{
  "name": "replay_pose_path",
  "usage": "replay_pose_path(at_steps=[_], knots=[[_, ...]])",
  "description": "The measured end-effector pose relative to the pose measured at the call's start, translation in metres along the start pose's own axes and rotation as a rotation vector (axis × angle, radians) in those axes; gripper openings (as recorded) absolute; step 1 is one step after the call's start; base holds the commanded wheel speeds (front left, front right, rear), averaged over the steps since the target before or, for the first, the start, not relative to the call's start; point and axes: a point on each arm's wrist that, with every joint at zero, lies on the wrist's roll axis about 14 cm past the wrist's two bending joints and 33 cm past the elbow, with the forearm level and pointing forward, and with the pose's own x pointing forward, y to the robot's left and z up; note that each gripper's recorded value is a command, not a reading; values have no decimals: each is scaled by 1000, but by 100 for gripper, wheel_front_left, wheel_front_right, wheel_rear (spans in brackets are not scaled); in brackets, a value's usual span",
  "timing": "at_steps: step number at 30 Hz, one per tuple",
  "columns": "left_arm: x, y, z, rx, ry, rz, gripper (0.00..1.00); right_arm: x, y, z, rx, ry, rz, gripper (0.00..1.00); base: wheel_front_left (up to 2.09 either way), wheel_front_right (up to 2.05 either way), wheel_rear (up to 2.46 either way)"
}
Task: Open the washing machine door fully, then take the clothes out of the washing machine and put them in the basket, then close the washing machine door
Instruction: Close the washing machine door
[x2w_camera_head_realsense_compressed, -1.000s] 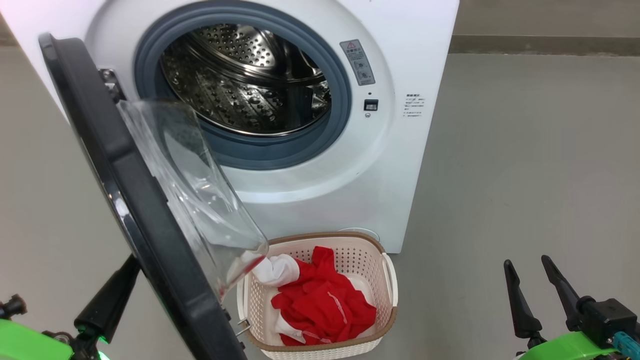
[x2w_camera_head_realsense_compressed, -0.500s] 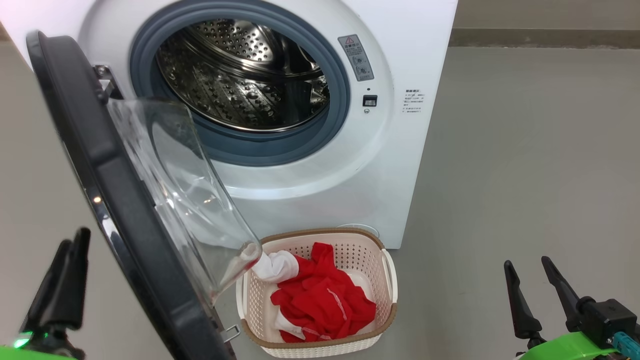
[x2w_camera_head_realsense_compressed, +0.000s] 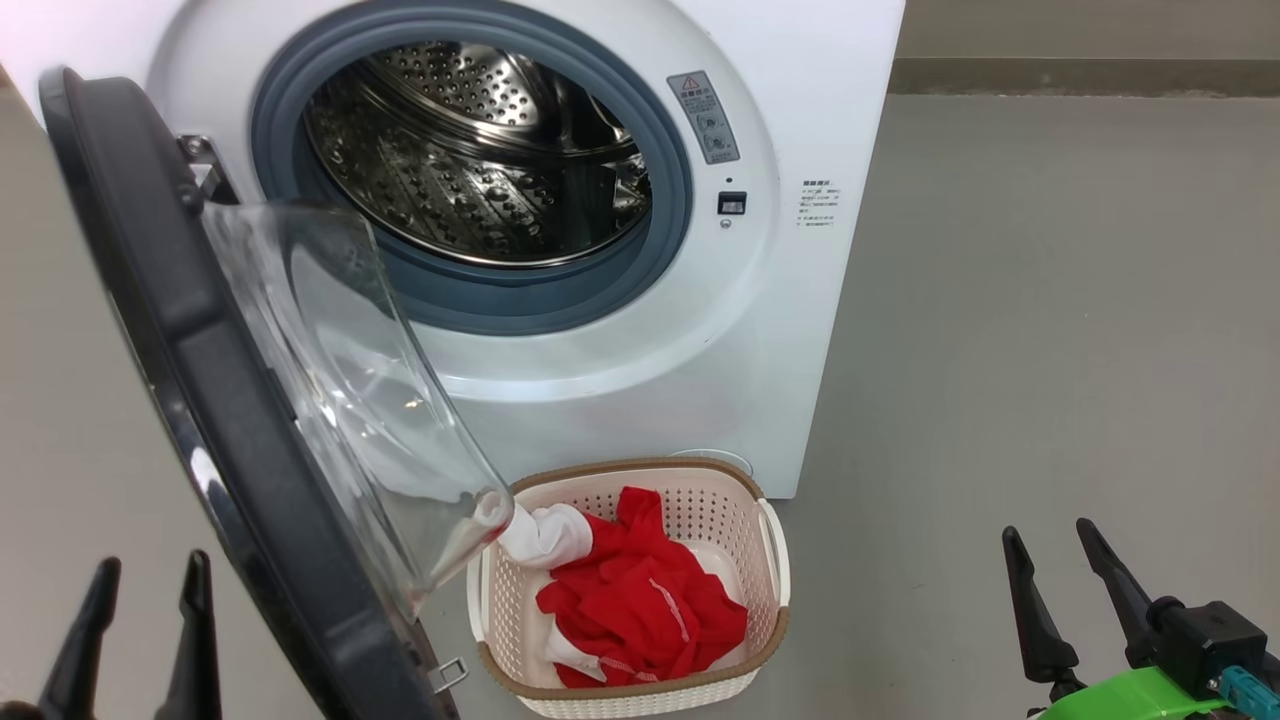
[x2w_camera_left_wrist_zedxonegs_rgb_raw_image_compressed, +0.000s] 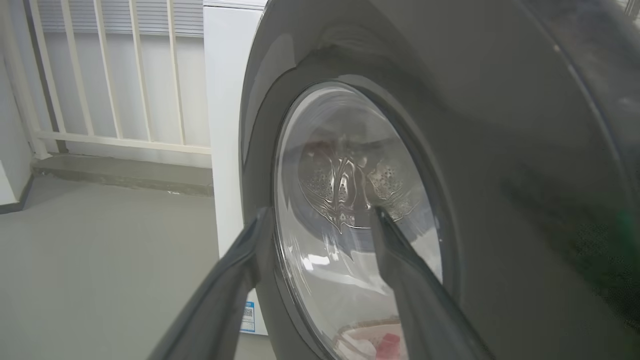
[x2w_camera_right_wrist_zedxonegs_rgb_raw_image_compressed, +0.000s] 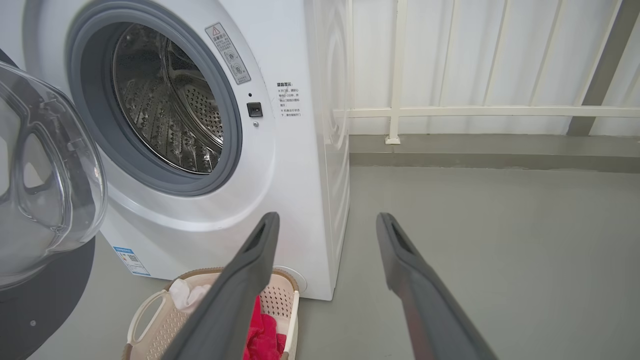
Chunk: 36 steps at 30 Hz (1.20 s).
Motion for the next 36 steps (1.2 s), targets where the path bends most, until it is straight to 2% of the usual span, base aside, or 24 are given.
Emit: replay_pose_path(at_steps=[10, 36], knots=[[-6, -11, -18, 84, 42, -6, 100, 0, -2, -3, 2, 9, -8, 100, 0, 0, 0], [-14, -14, -30, 71, 74, 9, 100, 0, -1, -1, 2, 4, -4, 100, 0, 0, 0]])
